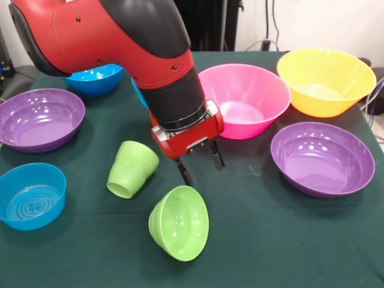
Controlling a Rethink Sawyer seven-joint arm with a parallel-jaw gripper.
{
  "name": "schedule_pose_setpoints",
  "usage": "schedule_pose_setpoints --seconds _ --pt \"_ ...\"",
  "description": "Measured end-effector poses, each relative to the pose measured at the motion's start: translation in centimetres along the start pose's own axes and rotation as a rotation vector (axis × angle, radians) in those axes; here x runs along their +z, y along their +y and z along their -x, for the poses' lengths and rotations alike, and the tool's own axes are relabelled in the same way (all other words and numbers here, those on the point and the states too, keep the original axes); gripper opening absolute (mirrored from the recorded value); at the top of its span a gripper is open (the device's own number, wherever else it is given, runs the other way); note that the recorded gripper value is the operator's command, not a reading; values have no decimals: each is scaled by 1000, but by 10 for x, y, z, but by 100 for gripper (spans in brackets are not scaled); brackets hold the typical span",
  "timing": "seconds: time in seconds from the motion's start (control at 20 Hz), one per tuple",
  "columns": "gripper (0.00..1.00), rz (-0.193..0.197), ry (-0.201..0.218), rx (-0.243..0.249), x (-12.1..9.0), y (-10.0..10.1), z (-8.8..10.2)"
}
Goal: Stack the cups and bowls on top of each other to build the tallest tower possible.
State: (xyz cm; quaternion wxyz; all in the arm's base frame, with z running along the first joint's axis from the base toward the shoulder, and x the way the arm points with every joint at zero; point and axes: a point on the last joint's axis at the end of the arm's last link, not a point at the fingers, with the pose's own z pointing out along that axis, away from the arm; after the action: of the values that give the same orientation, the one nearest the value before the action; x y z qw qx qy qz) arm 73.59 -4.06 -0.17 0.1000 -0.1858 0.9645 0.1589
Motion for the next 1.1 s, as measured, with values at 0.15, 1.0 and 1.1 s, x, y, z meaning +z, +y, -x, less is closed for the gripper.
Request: schedule_pose_setpoints --seconds 0.15,1.0,1.1 --pt "100 -3 36 -19 5 10 0" --pt "100 -40 327 -101 -9 49 -21" --pt "100 -56 333 -98 -19 44 -20"
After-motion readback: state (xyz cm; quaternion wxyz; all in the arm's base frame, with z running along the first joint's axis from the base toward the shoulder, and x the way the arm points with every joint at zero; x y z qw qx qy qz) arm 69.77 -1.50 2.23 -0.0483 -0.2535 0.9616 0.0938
